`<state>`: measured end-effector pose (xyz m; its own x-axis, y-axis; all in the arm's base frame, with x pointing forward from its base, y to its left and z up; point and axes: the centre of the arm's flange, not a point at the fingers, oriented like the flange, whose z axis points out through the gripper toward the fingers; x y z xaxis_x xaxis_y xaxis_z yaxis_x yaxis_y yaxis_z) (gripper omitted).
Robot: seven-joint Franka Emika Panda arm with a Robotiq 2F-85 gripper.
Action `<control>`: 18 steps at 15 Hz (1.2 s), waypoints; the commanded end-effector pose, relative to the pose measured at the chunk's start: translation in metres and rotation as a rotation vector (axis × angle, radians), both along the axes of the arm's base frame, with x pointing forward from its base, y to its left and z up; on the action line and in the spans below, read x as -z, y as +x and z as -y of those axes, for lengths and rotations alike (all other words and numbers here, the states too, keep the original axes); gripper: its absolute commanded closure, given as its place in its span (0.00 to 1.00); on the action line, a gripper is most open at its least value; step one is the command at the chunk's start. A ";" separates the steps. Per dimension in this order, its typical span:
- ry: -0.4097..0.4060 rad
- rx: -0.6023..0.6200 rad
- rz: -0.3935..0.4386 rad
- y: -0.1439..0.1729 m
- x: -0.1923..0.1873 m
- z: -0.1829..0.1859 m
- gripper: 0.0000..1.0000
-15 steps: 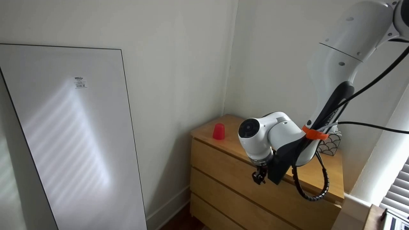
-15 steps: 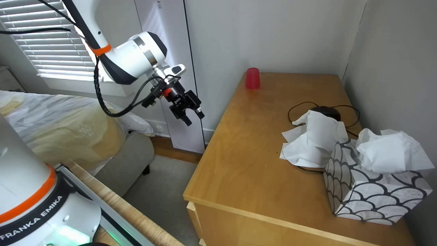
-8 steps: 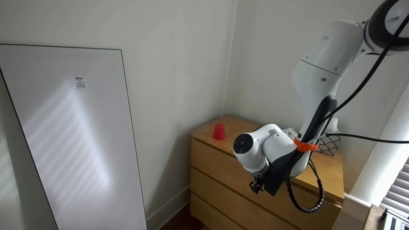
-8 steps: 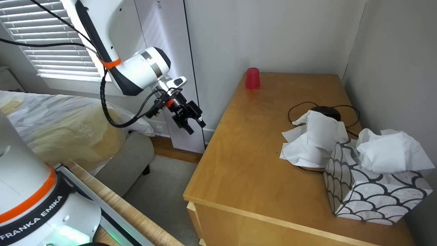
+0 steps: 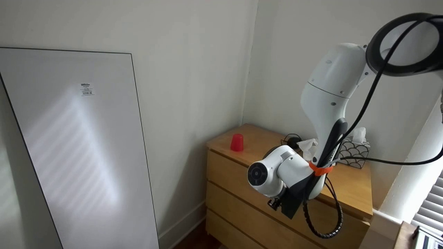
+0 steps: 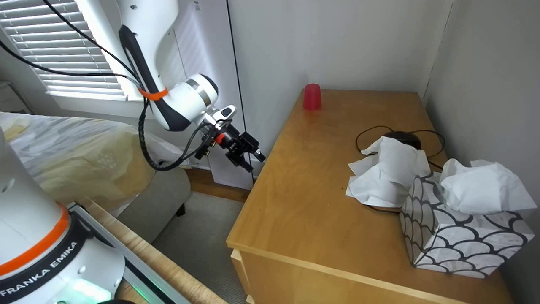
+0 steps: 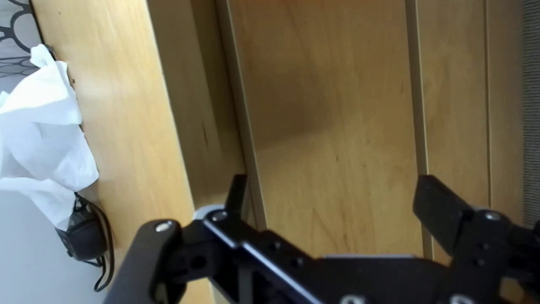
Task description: Open the top drawer fully
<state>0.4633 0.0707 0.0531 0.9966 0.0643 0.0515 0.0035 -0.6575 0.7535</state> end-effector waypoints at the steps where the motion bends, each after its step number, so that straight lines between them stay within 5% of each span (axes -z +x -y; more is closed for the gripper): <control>1: -0.098 -0.024 0.034 0.000 0.028 -0.006 0.00; 18: -0.216 -0.120 0.019 0.010 0.060 0.003 0.00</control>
